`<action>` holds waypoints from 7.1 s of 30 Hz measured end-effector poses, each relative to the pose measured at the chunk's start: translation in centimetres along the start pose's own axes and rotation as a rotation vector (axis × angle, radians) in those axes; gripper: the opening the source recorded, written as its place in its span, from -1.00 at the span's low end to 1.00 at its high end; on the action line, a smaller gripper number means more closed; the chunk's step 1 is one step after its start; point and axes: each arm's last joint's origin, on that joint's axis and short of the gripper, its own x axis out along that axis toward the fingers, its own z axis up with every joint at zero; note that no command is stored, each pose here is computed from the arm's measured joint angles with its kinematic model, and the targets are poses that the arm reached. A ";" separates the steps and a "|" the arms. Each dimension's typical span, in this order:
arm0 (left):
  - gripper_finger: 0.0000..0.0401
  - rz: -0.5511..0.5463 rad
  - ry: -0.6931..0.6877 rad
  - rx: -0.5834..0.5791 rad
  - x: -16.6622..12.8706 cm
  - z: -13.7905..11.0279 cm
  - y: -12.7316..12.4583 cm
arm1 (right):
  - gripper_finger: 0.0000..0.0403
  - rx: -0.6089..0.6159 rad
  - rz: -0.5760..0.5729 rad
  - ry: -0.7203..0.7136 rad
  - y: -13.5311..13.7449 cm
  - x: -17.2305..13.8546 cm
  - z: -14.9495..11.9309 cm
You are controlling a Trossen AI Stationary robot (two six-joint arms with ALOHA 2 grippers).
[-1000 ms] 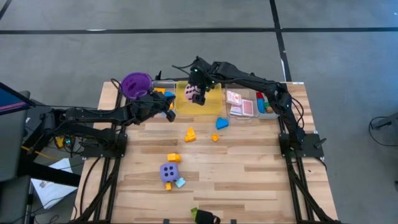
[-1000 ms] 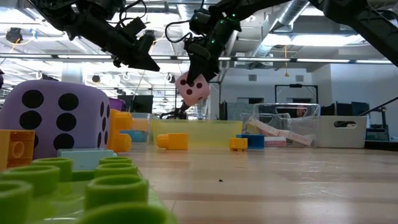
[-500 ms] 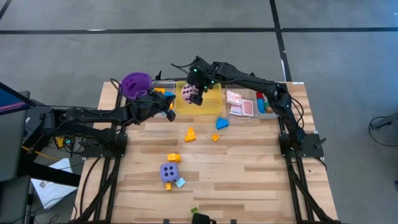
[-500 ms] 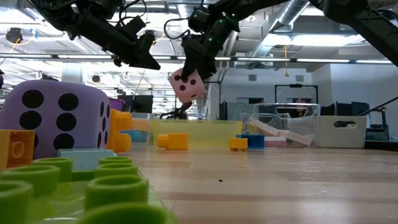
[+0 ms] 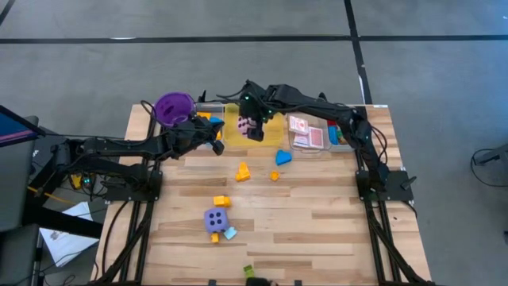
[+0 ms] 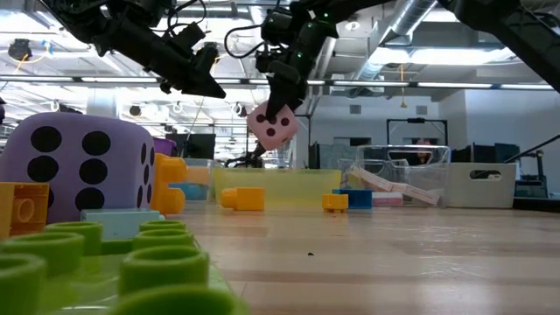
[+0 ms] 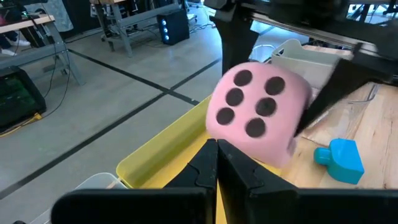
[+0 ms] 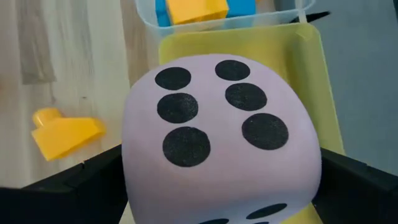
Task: Pick & Place Toys
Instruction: Put the pink dice into the yellow transparent bin, then put the top small yellow game piece into the gray bin
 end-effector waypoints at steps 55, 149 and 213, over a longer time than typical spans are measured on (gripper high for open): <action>-1.00 -0.086 -0.094 -0.027 7.6 -4.4 -0.9 | 0.99 -0.096 -0.074 0.024 2.2 0.0 0.5; -1.00 -0.238 -0.062 0.047 -1.4 0.7 0.9 | 0.99 -0.039 0.123 0.002 6.6 -11.7 -2.6; 0.50 -0.607 -0.447 -0.350 -2.0 -0.8 -4.3 | 0.99 0.516 0.259 -0.660 12.8 -1.1 -22.1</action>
